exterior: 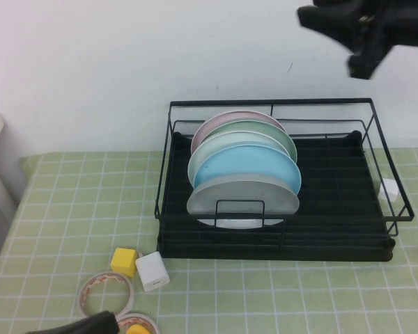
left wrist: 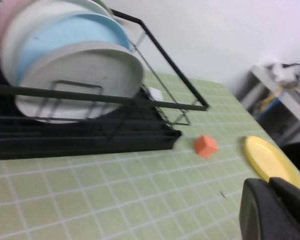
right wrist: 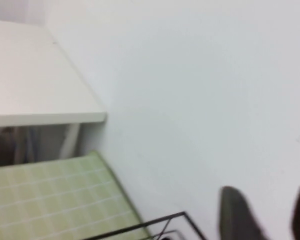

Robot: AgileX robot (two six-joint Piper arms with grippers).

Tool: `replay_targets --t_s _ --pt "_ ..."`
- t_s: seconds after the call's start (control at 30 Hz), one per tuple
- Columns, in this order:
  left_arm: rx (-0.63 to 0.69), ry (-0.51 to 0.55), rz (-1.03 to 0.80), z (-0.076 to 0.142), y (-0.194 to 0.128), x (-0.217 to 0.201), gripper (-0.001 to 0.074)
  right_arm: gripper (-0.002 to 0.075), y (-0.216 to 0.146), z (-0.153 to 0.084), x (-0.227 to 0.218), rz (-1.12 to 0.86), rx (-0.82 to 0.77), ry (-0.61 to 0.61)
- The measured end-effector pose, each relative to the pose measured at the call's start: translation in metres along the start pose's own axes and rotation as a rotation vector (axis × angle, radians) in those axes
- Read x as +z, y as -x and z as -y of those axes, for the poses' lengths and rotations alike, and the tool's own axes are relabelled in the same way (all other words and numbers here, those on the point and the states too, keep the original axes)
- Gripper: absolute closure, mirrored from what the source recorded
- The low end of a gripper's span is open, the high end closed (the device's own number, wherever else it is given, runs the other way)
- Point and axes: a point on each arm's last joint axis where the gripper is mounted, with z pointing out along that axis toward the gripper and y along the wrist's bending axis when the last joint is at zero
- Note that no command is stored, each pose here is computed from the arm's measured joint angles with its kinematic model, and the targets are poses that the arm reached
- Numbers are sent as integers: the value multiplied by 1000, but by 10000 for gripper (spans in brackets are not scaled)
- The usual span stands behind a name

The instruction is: Place plate on rack

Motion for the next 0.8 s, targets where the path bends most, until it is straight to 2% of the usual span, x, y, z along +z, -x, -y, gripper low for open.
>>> replay_targets --t_s 0.07,0.13,0.23,0.33,0.47,0.63,0.8 --pt "1 31 15 -3 1 0 736 583 18 -10 -19 -35 -11 32" --pt "1 76 36 -7 3 0 736 660 32 -22 -38 -86 -12 67" --pt "1 149 72 -14 7 -1 736 705 43 -39 -62 -162 18 117" --pt "-1 197 96 -18 9 -2 736 718 41 -55 -79 -201 71 127" --pt "-19 196 98 -18 9 -2 736 720 11 -77 -84 -248 188 147" --pt "-25 97 52 -9 5 -1 736 721 -53 -104 -73 -330 321 222" --pt "-25 70 40 -6 4 0 736 721 -100 -108 -50 -333 353 229"
